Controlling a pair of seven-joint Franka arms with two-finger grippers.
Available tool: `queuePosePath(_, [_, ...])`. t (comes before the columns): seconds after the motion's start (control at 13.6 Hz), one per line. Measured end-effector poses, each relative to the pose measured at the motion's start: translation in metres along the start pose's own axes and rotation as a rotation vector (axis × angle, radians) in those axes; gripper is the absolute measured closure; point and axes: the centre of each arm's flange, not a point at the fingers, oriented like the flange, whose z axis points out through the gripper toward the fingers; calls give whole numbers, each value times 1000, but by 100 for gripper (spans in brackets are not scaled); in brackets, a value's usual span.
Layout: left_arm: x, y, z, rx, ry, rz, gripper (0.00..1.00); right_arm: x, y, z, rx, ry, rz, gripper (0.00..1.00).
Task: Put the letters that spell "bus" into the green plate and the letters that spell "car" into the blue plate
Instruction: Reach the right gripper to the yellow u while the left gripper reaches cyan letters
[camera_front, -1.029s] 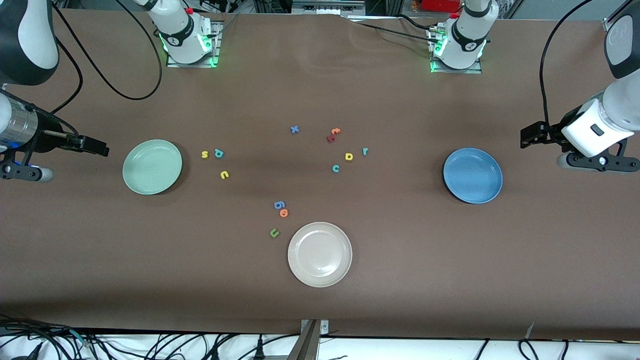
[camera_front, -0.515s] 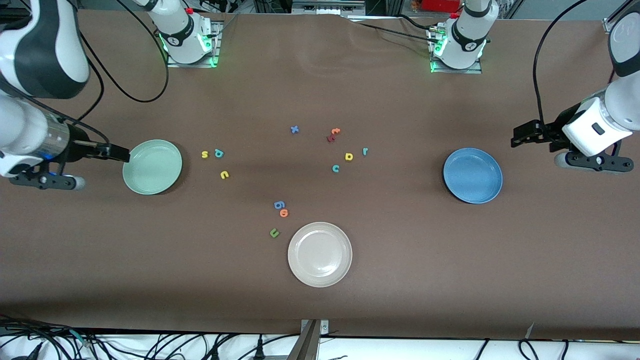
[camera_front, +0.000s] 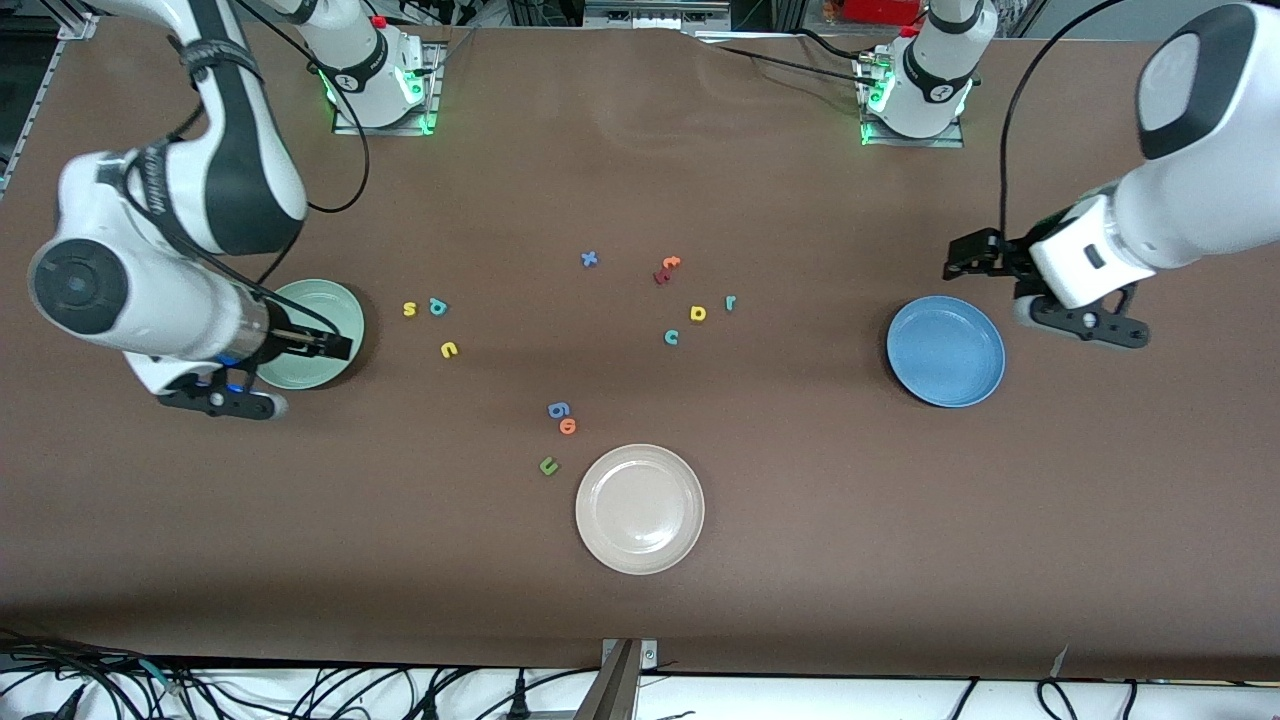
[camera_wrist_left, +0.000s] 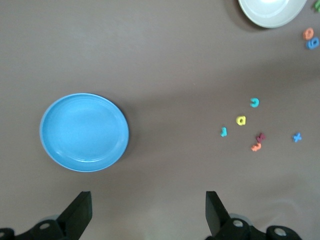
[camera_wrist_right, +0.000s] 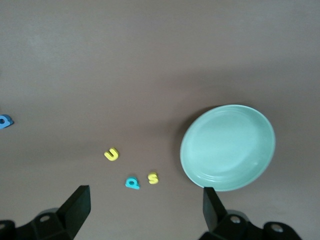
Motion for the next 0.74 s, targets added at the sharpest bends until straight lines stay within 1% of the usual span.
queuePosePath(0.15, [8,30,22,6,-42,53,0,2,-27,29,-6,9,-30,0])
queuePosePath(0.37, [17,75,62,19,-114,124,0,-6,-60,84,-7,31,-91,0])
queuePosePath(0.44, [21,83,72,21,-123,136,0,-10,-65,103,-7,30,-134,0])
queuePosePath(0.59, [27,100,84,24,-107,159,0,-19,-63,135,-13,15,-228,0])
queuePosePath(0.74, [29,122,99,33,-94,156,0,-28,-56,164,-18,-4,-308,0])
